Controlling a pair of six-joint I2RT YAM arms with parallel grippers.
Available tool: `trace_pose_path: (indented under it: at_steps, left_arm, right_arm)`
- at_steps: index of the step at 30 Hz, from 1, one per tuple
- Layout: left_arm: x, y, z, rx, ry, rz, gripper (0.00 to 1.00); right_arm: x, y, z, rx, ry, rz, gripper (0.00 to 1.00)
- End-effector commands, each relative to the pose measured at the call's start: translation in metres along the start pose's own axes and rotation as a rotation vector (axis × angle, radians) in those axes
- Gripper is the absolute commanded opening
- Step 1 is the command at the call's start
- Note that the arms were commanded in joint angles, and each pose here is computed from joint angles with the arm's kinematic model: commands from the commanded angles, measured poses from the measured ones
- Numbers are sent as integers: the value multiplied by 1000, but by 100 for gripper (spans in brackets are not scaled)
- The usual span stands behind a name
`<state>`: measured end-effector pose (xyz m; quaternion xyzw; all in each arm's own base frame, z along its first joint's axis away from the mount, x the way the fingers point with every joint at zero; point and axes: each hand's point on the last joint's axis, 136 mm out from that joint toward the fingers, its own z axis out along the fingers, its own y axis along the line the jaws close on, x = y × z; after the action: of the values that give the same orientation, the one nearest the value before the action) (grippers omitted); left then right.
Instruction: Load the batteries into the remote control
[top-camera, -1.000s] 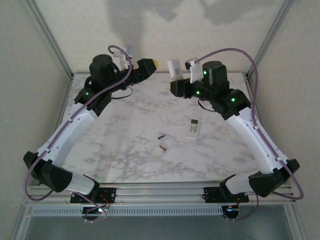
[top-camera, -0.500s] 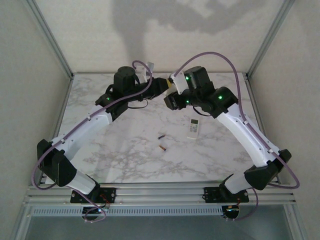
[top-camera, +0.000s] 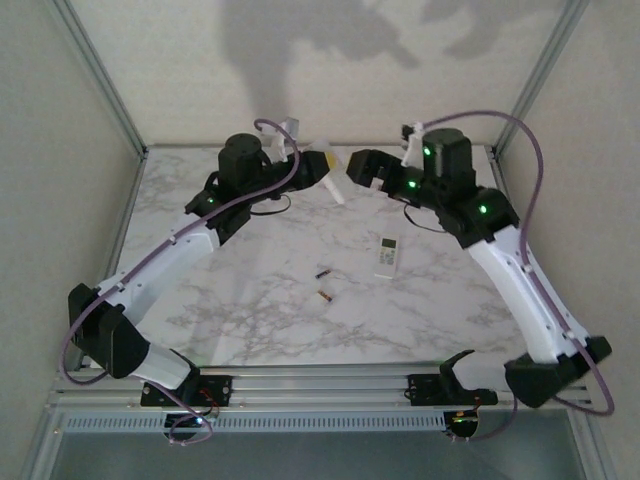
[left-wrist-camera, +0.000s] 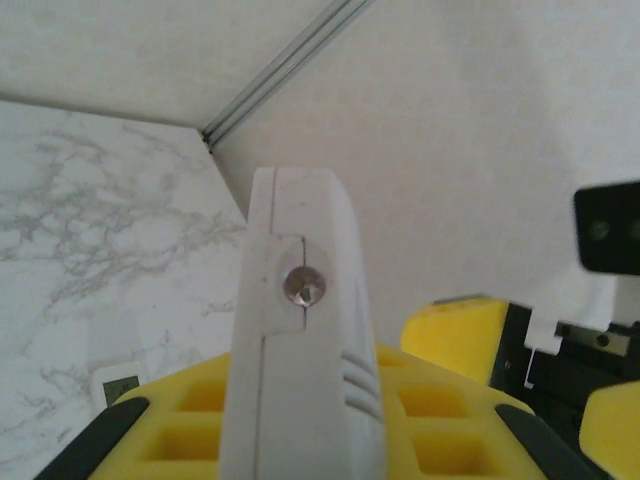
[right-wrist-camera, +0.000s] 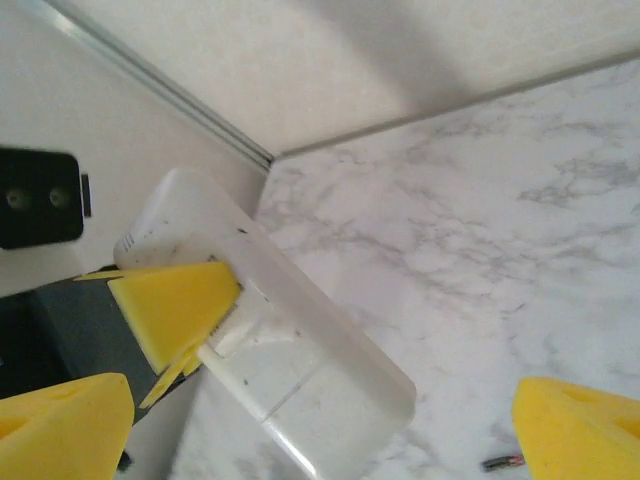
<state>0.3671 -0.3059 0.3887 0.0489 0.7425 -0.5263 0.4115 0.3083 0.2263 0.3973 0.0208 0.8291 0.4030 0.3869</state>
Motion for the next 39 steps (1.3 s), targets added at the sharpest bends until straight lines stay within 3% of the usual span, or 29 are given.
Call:
trace_pose_path:
  at_steps: [1,4,6,9,13,25,31,36,39]
  left_arm:
    - [-27,-33,-16,107,-132,72,0]
    - [-31,-37,-20,131,-162,63,0]
    - [-32,-38,-20,137,-166,57,0]
    - [-32,-39,-19,150,-165,42,0]
    - [-30,-42,-22,175,-169,25,0]
    - [-30,-31,-20,149,-178,-39,0]
    - [-49,-2,-45,121,-281,-165,0]
    - [-59,24,-75,136,-366,-271,0]
    - [-58,36,-81,106,-377,-297,0]
  right_arm:
    - [-2,27,-2,-216,-41,316,99]
    - [1,34,3,-306,-27,384,96]
    - [1,38,7,-320,-15,376,86]
    - [5,37,17,-315,16,372,72]
    - [12,34,31,-313,52,384,67]
    - [24,26,46,-278,80,366,35]
    - [47,-6,59,-185,112,361,29]
    - [65,-17,74,-200,159,376,25]
    - [71,-15,85,-227,191,382,17]
